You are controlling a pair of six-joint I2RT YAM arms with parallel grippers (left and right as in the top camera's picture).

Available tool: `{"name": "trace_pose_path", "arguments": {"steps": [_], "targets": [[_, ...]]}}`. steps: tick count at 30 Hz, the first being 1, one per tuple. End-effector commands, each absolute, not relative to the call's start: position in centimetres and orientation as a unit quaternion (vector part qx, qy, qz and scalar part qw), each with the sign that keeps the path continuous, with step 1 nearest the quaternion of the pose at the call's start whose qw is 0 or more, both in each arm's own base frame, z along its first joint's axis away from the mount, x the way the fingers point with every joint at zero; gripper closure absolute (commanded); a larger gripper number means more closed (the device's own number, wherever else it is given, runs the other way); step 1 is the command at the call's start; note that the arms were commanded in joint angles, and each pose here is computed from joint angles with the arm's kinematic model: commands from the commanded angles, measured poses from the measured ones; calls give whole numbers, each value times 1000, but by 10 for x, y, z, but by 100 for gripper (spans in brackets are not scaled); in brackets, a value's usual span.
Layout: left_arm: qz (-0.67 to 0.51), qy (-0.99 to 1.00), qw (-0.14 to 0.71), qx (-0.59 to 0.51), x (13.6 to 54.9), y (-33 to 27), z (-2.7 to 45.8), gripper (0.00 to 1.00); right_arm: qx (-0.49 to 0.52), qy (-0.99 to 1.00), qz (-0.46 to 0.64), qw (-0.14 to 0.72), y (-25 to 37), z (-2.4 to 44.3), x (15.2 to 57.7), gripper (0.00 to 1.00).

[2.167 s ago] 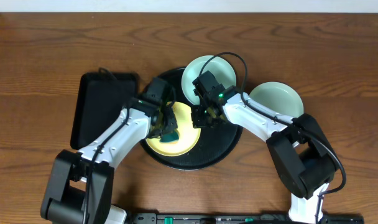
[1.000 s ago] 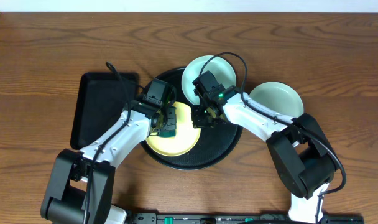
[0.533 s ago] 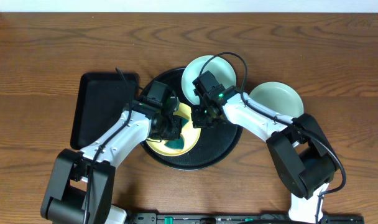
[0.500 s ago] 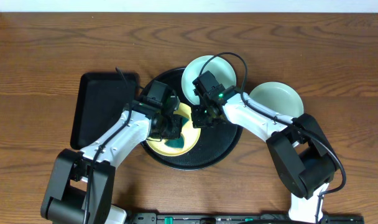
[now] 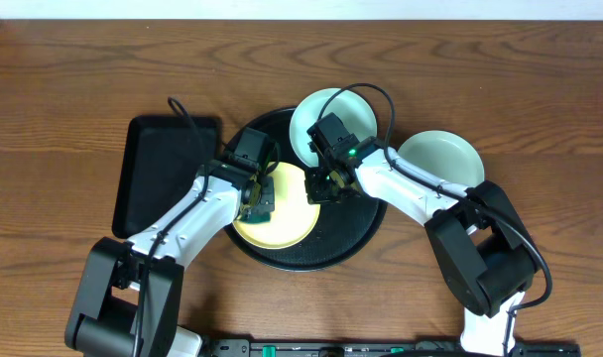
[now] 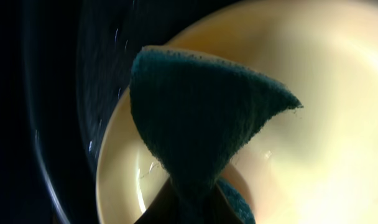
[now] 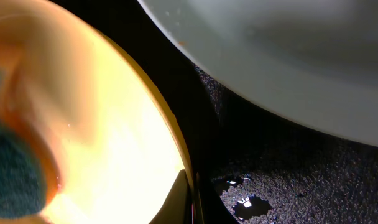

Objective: Clean dirty plates on tray and stack at the side
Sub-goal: 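Scrub the yellow plate with the sponge while the right gripper holds it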

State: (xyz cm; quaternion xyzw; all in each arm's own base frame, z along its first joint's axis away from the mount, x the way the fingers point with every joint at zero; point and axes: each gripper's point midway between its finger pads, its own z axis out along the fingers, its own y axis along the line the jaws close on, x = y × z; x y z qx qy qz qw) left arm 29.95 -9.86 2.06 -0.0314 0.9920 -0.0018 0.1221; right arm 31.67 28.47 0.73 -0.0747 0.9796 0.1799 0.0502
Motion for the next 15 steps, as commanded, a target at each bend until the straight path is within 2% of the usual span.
{"name": "trace_pose_path", "arguments": {"steps": [1, 7, 15], "targets": [[-26, 997, 58, -49, 272, -104, 10, 93, -67, 980, 180, 49, 286, 3, 321, 99], [-191, 980, 3, 46, 250, -161, 22, 93, -67, 980, 180, 49, 286, 3, 321, 99], [-143, 983, 101, 47, 294, -151, 22, 93, -67, 980, 180, 48, 286, 3, 321, 99]]}}
